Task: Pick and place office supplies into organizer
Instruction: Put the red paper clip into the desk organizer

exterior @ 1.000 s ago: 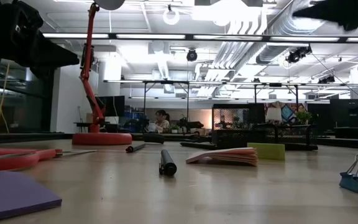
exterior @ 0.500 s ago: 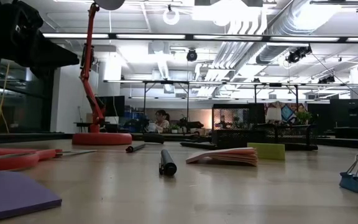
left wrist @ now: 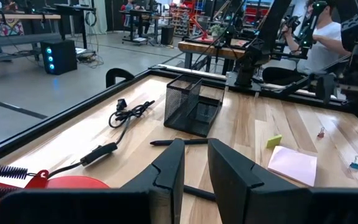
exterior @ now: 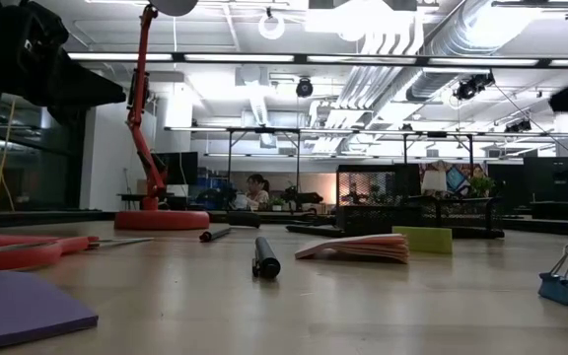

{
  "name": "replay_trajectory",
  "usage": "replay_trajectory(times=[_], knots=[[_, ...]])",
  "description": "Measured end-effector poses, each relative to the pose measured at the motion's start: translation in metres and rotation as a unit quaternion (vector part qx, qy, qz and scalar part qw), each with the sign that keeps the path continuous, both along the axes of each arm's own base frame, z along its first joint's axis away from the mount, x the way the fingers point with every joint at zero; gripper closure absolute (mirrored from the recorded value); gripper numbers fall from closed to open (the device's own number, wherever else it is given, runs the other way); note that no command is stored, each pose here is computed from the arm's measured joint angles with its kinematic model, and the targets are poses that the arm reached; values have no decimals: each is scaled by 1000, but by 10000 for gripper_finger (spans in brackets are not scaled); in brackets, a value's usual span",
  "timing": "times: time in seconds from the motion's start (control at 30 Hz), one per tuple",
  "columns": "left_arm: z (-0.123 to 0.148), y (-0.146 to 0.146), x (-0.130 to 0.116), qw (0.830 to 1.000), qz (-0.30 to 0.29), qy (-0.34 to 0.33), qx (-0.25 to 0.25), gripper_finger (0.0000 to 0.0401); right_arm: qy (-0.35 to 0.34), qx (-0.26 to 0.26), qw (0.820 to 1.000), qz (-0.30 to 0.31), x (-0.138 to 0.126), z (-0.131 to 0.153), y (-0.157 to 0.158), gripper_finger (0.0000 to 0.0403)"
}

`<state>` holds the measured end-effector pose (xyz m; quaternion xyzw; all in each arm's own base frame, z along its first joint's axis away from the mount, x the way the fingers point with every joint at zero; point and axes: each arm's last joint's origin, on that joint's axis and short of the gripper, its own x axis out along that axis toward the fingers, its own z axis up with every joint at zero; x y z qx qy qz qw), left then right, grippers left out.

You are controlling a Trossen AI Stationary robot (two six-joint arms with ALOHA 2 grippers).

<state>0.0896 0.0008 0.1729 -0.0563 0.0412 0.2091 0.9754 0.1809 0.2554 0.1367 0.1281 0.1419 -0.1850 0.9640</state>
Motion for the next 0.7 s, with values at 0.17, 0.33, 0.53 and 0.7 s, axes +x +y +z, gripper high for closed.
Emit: replay_trajectory(times=[0.17,0.33,0.53,0.7], knots=[[0,0,0,1000,0,0,0,339,-7,18,1000,-14,-1,-1,-2,71],[0,0,0,1000,0,0,0,340,7,51,998,-26,7,-1,-8,71],[0,0,0,1000,0,0,0,340,79,98,992,-18,20,-5,-16,71],[0,0,0,1000,0,0,0,339,89,111,989,-44,31,-10,-26,71]])
